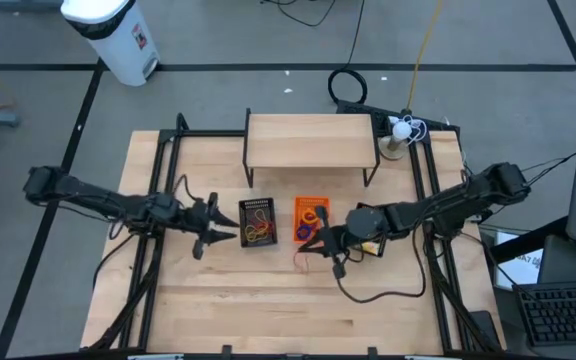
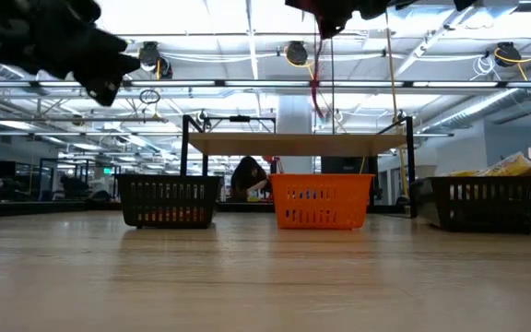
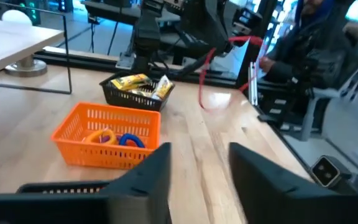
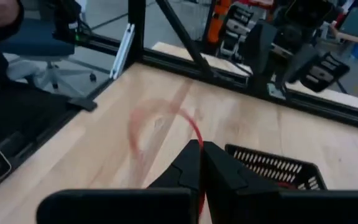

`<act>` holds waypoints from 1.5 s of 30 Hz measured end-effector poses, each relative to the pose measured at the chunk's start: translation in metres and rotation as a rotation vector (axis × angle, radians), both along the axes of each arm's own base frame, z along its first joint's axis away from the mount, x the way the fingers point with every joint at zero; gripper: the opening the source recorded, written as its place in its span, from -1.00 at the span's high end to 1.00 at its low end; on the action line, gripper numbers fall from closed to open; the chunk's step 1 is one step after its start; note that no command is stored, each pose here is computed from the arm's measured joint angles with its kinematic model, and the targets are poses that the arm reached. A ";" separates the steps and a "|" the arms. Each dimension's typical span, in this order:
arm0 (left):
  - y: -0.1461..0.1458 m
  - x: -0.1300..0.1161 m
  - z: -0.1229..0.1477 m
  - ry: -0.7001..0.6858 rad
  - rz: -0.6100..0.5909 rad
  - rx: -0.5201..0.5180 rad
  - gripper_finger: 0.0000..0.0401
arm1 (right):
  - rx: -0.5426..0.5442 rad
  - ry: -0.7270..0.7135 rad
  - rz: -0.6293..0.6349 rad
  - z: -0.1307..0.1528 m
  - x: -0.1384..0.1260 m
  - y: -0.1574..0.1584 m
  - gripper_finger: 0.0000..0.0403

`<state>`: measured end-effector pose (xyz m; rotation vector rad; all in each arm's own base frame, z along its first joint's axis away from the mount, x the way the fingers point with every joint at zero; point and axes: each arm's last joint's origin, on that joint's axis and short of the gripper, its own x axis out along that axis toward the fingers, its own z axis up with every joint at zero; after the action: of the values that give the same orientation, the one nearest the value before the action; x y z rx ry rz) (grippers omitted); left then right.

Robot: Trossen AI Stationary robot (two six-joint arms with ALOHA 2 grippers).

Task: Pick & Place Office Desk Supplies
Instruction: Put the red rubber band into the left black bin

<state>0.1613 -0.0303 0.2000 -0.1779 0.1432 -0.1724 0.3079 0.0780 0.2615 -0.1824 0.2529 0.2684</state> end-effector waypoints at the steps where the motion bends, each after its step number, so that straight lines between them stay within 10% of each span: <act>1: -0.001 0.005 0.003 0.011 0.000 0.007 0.14 | 0.002 -0.007 -0.001 0.000 0.000 0.000 1.00; 16: -0.015 0.094 0.042 0.078 0.088 0.031 -0.91 | -0.038 -0.038 -0.160 0.003 0.002 -0.006 1.00; 29: -0.027 0.153 0.033 0.148 0.050 0.068 -0.96 | -0.057 -0.014 -0.203 0.000 0.003 -0.012 1.00; 45: -0.026 0.160 0.032 0.148 0.114 0.044 -0.72 | -0.052 0.001 -0.221 -0.001 0.003 -0.018 1.00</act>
<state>0.3209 -0.0565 0.2319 -0.1541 0.2830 -0.0421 0.3113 0.0604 0.2605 -0.2038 0.2787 0.0424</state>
